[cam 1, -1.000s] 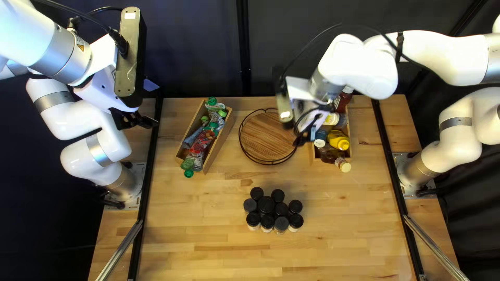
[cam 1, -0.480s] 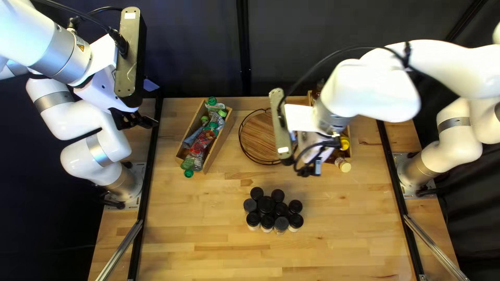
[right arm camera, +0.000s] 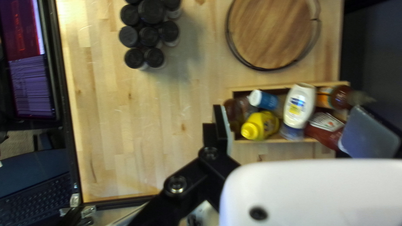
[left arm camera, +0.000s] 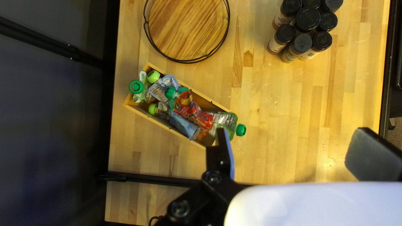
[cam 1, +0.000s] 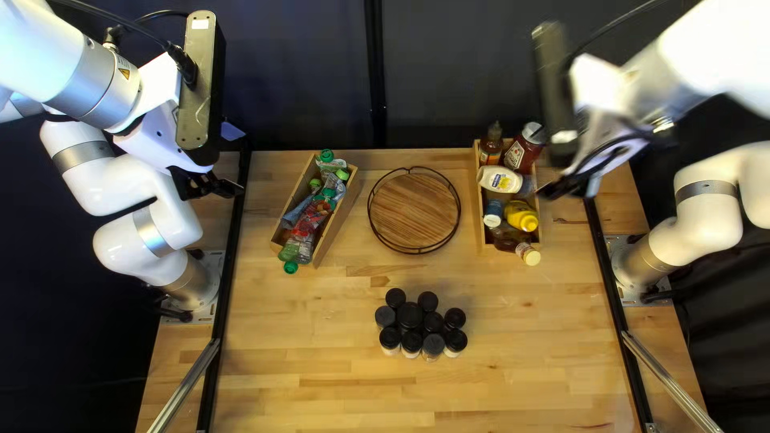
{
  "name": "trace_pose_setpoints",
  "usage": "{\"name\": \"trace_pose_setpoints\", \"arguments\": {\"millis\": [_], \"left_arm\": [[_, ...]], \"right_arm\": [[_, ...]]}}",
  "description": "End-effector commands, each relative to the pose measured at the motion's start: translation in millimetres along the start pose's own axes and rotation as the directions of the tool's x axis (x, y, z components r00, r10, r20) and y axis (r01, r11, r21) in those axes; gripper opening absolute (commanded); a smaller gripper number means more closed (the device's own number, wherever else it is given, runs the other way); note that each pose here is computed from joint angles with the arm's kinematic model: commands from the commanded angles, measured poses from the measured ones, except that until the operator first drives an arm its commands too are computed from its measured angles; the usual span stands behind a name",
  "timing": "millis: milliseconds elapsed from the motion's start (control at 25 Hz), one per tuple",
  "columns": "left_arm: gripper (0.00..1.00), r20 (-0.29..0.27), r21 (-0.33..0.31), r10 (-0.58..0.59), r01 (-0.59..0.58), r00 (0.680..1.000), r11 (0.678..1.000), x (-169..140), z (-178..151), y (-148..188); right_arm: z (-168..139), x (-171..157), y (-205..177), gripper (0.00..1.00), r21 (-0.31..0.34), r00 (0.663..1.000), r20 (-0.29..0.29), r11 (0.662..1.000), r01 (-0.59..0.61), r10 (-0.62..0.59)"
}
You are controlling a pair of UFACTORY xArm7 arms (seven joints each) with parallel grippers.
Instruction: Separate condiments, baby food and spices and place it in 3 different racks/containers
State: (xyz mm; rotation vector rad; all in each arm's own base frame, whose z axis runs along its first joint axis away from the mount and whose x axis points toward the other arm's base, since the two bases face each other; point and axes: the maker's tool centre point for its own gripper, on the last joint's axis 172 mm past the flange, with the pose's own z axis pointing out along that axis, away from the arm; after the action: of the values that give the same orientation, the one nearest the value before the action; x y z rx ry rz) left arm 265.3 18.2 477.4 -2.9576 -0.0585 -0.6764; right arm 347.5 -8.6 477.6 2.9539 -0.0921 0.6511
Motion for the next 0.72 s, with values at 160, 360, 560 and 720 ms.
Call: {"name": "trace_pose_setpoints", "arguments": {"millis": [160, 360, 560, 720], "left_arm": [[1.00, 0.000, 0.000, 0.000, 0.000, 1.000, 1.000, 0.0, 0.0, 0.0], [1.00, 0.000, 0.000, 0.000, 0.000, 1.000, 1.000, 0.0, 0.0, 0.0], [1.00, 0.000, 0.000, 0.000, 0.000, 1.000, 1.000, 0.0, 0.0, 0.0], [1.00, 0.000, 0.000, 0.000, 0.000, 1.000, 1.000, 0.0, 0.0, 0.0]], "right_arm": [[-4.3, -33.2, 12.9, 1.00, -0.010, 0.998, -0.066, 1.000, 0.006, -0.007], [-2.8, -30.3, 7.5, 1.00, -0.009, 0.997, -0.076, 1.000, 0.006, -0.006], [-2.8, -30.3, 7.5, 1.00, -0.009, 0.997, -0.076, 1.000, 0.006, -0.006], [-2.8, -30.3, 7.5, 1.00, -0.009, 0.997, -0.076, 1.000, 0.006, -0.006]]}}
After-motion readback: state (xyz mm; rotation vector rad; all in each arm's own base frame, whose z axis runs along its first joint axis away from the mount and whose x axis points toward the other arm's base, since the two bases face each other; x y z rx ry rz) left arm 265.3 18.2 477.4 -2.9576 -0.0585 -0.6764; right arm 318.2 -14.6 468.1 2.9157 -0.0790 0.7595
